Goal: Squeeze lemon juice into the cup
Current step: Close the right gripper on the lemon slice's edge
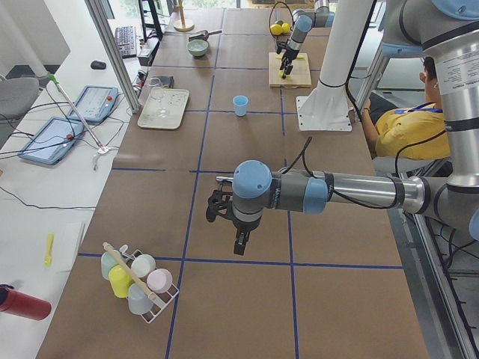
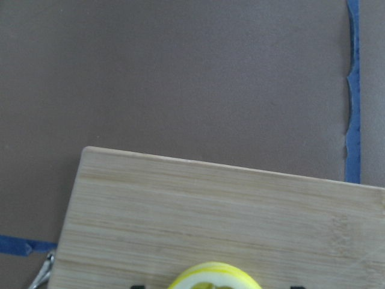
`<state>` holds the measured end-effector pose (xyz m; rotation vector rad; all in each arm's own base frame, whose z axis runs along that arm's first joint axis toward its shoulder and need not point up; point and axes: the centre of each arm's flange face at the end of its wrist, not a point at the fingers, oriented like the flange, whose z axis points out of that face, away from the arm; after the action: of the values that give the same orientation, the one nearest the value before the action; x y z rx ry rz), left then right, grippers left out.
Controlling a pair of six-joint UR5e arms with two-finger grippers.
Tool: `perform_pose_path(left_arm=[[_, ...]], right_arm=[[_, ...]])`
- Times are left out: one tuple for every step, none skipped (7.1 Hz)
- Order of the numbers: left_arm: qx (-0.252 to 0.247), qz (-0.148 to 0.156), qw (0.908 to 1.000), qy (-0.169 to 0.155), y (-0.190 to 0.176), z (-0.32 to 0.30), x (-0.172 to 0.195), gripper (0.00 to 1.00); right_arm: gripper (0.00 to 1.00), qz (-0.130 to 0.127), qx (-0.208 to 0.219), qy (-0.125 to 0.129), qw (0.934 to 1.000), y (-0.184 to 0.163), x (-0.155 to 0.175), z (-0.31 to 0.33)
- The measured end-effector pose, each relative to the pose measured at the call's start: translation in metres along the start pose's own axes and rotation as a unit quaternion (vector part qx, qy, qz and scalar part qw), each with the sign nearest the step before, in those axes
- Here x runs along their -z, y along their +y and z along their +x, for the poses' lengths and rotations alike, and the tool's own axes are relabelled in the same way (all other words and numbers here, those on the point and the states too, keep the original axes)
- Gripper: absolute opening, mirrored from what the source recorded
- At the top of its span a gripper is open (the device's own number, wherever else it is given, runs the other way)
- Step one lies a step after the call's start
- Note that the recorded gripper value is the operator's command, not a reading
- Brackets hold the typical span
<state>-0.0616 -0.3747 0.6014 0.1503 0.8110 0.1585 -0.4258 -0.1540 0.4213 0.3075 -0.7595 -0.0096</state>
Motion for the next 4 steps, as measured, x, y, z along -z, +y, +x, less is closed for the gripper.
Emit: perform_pose_path(left_arm=[[0.000, 0.000, 1.0000, 0.000, -0.0001, 0.0002, 0.0002, 1.00], [0.000, 0.000, 1.0000, 0.000, -0.0002, 0.0002, 0.0002, 1.00], [0.000, 0.001, 1.0000, 0.000, -0.0005, 0.0003, 0.0005, 1.00], [-0.001, 0.001, 1.0000, 0.000, -0.0007, 0.0002, 0.0008, 1.00]], right_arm=[[0.78, 0.000, 0.002, 0.002, 1.0000, -0.0006, -0.0005, 0.0012], [0.76, 0.000, 0.004, 0.003, 1.0000, -0.0008, -0.0005, 0.0016], [0.68, 0.000, 0.004, 0.003, 1.0000, -0.0011, 0.0000, 0.0017], [0.59, 0.000, 0.005, 0.002, 1.0000, -0.0013, 0.0004, 0.0015]])
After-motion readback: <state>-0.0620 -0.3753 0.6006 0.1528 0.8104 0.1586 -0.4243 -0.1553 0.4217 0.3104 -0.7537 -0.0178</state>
